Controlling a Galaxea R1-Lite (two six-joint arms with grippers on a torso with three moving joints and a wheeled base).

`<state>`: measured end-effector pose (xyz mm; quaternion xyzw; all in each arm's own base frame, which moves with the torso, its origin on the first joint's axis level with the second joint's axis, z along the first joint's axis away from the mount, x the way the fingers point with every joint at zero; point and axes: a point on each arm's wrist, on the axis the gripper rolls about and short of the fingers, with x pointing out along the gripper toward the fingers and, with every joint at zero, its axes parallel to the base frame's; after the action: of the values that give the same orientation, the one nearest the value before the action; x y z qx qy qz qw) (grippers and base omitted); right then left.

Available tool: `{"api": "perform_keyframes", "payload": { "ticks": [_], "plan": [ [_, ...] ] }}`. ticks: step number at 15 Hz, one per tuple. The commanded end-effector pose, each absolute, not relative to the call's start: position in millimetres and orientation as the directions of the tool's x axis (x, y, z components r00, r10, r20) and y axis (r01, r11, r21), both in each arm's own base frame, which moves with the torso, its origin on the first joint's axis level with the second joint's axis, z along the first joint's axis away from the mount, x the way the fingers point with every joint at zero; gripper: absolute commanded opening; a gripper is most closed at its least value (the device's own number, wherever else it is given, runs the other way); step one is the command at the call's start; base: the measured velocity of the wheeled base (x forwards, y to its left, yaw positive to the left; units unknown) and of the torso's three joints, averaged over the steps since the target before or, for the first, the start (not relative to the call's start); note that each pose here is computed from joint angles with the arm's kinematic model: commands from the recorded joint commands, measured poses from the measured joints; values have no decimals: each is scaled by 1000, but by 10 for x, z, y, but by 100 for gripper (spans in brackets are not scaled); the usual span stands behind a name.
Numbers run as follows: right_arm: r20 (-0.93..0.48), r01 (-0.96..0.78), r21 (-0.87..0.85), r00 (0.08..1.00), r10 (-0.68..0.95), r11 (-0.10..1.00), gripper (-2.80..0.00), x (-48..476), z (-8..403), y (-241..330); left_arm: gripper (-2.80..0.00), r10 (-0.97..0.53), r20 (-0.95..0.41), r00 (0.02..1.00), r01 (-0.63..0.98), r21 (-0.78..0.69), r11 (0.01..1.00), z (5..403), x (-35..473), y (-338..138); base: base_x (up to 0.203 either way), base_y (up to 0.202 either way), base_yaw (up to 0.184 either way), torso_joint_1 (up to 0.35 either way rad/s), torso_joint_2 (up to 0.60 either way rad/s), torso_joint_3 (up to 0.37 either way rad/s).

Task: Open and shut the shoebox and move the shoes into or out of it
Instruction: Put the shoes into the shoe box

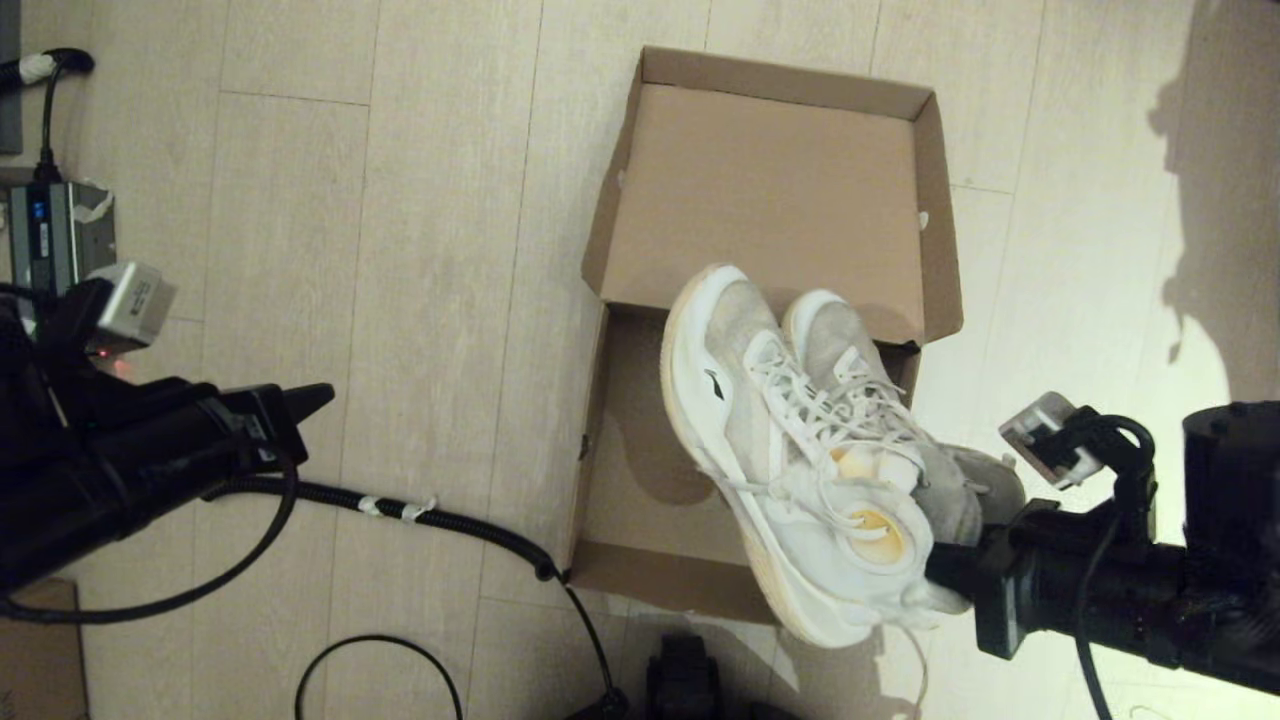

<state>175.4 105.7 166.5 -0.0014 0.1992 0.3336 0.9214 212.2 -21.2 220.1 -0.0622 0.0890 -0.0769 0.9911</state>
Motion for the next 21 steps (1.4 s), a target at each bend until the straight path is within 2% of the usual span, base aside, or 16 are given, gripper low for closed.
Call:
{"api": "perform_keyframes", "payload": {
  "ticks": [1,14,15,21],
  "plan": [
    [-399,-601,121,699,593,790,-280,1865,1491,1164,-280,-165,-173,971,142,-138,980,2184,2141,-215,0,0,0,0,0,0],
    [-380,-556,96,746,546,826,-280,2150,1205,1378,-280,-165,-162,973,140,-154,978,2198,2145,-215,0,0,0,0,0,0],
    [-371,-547,92,756,539,832,0,2176,1179,1391,-280,-164,-160,973,139,-154,978,2203,2146,-212,0,0,0,0,0,0],
    [-349,-517,102,781,517,850,0,2154,1171,1372,-280,-161,-150,975,138,-153,979,2223,2120,-203,0,0,0,0,0,0]
  ]
}}
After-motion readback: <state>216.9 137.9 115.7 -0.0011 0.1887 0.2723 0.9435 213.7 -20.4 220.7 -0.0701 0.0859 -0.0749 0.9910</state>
